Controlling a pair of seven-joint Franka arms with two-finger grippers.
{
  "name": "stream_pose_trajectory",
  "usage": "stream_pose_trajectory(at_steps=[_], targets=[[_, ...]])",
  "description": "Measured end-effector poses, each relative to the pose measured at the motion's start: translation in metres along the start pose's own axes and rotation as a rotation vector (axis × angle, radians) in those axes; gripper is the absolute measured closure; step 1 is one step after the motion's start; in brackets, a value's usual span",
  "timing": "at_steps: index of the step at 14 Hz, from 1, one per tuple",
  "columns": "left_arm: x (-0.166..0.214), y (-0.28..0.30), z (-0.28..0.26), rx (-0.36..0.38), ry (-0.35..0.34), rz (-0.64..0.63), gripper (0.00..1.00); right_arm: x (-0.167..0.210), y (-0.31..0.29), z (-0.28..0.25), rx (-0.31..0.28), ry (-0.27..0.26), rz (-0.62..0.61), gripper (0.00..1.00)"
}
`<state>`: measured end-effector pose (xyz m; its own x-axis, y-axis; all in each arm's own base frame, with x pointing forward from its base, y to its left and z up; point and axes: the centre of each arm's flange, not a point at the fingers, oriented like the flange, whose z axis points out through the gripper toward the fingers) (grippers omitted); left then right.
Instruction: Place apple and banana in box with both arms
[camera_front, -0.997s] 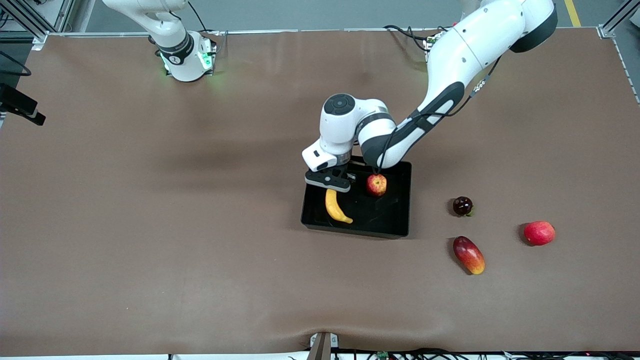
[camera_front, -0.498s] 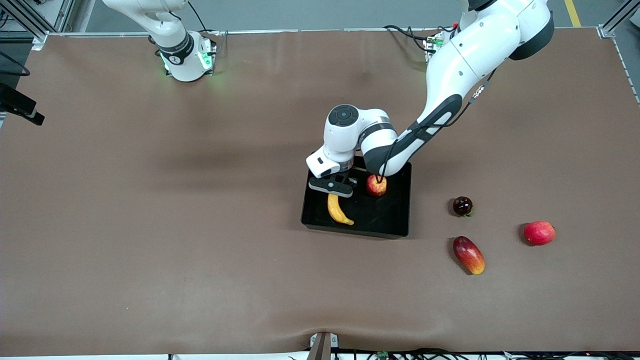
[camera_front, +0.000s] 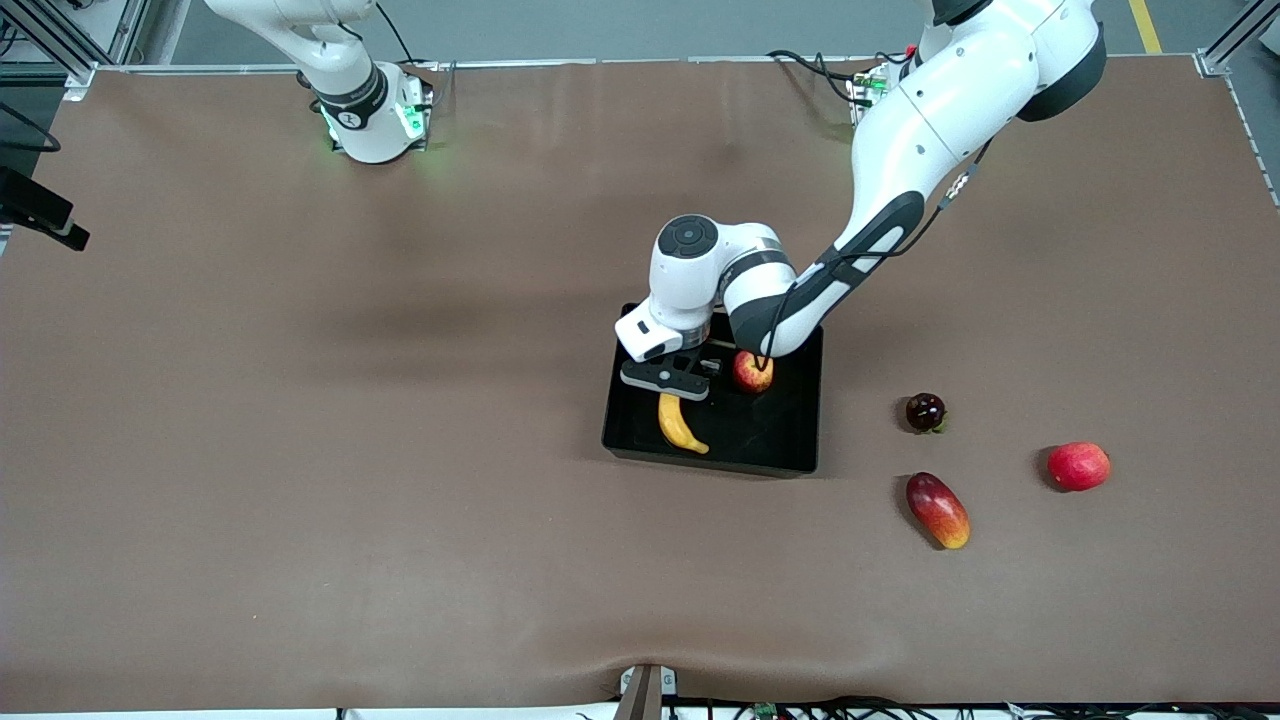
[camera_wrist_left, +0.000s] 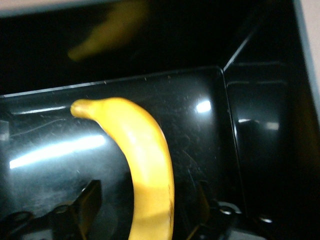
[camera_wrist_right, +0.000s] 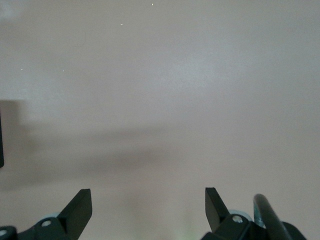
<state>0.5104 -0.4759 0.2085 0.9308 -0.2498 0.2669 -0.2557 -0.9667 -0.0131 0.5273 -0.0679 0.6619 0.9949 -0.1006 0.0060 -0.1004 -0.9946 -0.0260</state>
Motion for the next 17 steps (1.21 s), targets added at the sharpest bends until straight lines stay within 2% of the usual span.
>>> stream_pose_trajectory(at_steps=[1,4,6,10,14,17], targets=[[0.009,-0.005,-0.008,0.006,0.016,-0.01,0.01,0.0,0.0,0.0,0.0,0.0,0.0,0.0],[0.043,-0.033,-0.052,0.049,0.056,-0.066,0.0,0.0,0.0,0.0,0.0,-0.001,0.0,0.0],[0.063,-0.062,-0.085,0.075,0.05,-0.076,0.0,0.0,0.0,0.0,0.0,-0.001,0.0,0.0],[0.093,-0.143,-0.129,0.104,-0.021,-0.04,0.0,0.0,0.0,0.0,0.0,-0.002,-0.001,0.0],[0.117,-0.203,-0.17,0.139,-0.127,-0.036,0.0,0.0,0.0,0.0,0.0,-0.002,-0.001,0.0],[0.131,-0.242,-0.196,0.122,-0.203,-0.043,0.0,0.0,0.0,0.0,0.0,-0.003,0.0,0.0]])
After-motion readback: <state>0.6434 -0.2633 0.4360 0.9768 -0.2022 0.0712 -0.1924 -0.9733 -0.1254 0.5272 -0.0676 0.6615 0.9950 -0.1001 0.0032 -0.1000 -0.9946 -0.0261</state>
